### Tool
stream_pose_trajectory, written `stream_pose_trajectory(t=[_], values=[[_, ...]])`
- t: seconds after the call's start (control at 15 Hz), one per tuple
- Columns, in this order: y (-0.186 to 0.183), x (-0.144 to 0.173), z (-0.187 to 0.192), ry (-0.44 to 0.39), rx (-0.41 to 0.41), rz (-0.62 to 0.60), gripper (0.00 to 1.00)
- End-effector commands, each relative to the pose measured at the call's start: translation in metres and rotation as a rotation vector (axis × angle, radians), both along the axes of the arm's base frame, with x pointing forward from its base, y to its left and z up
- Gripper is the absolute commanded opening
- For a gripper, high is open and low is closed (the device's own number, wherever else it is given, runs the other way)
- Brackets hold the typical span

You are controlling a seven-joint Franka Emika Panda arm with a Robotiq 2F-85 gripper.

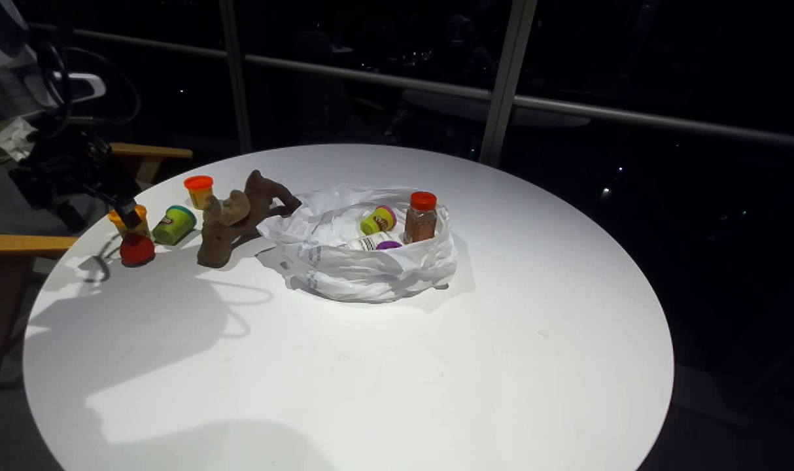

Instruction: Put the objects in the plastic

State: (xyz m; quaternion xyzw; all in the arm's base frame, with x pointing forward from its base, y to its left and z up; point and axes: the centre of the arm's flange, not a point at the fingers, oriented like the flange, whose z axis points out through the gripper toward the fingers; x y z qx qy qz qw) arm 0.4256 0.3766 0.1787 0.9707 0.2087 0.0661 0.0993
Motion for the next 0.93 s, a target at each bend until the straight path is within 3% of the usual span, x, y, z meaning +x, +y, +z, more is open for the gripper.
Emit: stream_pose_trajectory(t=[0.0, 0.13, 0.27, 0.67, 0.87], values=[[0.004, 0.014, -0.015, 0.005, -0.012, 0.011, 1.00], [0.002, 0.017, -0.020, 0.016, -0.022, 0.007, 1.00], [-0.002, 0.019, -0.024, 0.027, -0.031, 0.007, 0.75], [-0.007, 0.025, -0.032, 0.028, -0.058, -0.009, 0.27], [-0.011, 0.028, -0.030, 0.029, -0.067, -0.019, 0.23]])
